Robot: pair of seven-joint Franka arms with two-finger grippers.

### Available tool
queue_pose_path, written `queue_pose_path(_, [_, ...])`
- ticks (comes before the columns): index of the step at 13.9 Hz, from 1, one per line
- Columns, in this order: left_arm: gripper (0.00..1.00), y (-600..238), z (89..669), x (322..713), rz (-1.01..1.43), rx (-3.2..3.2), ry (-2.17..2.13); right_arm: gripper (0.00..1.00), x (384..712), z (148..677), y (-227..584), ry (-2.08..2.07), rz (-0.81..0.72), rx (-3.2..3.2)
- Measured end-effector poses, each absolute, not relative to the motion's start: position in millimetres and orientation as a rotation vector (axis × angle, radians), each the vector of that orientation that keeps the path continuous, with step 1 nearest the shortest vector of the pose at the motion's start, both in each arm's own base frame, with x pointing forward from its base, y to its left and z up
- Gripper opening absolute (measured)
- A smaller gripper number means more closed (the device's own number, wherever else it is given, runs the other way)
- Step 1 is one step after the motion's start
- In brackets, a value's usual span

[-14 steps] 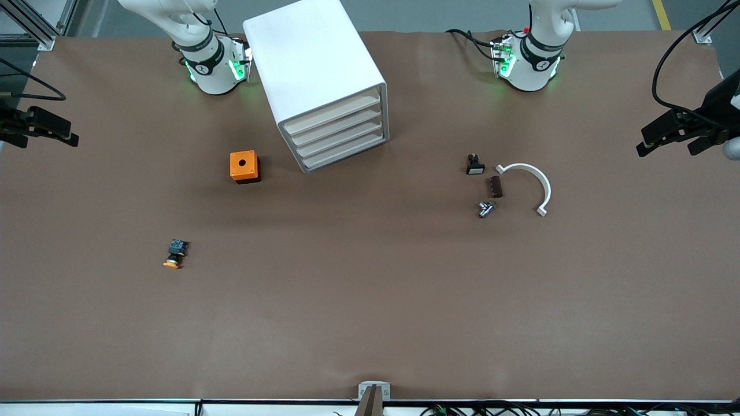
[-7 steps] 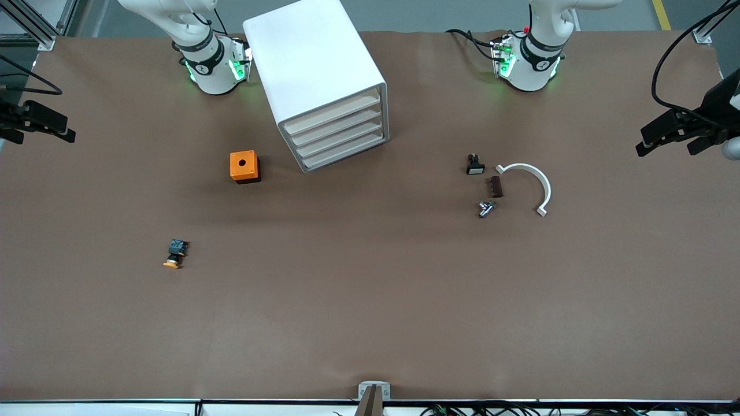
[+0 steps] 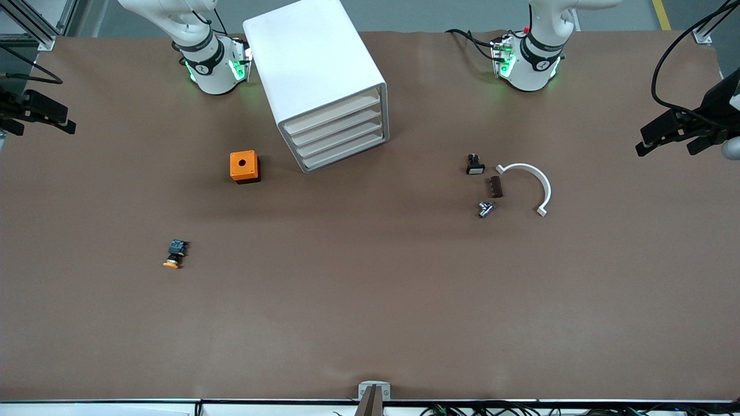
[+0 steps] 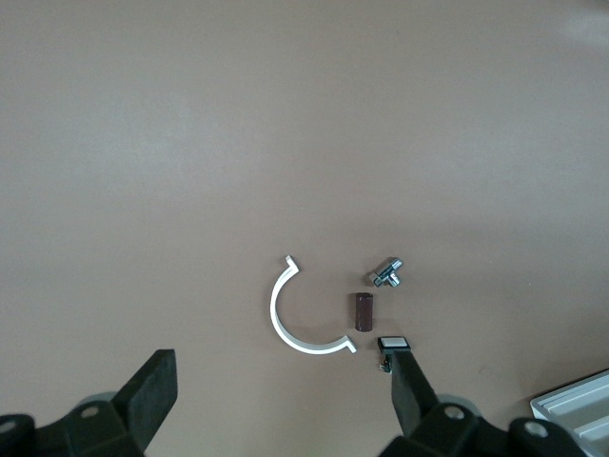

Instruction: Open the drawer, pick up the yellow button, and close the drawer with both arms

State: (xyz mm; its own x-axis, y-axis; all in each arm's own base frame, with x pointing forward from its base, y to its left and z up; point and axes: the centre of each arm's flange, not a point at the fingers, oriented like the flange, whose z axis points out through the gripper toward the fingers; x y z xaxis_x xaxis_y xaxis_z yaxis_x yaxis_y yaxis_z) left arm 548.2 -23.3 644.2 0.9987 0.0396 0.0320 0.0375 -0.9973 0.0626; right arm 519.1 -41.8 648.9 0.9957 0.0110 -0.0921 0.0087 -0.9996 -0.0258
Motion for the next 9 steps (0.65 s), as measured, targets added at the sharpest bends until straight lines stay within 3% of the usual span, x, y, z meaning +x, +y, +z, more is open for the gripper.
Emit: queue_pose_path(9, [1.00,-23.4,644.0,548.0,0.049,3.079,0.059,1.00,512.6,653.9,-41.5,-0.017,0.048,-3.118])
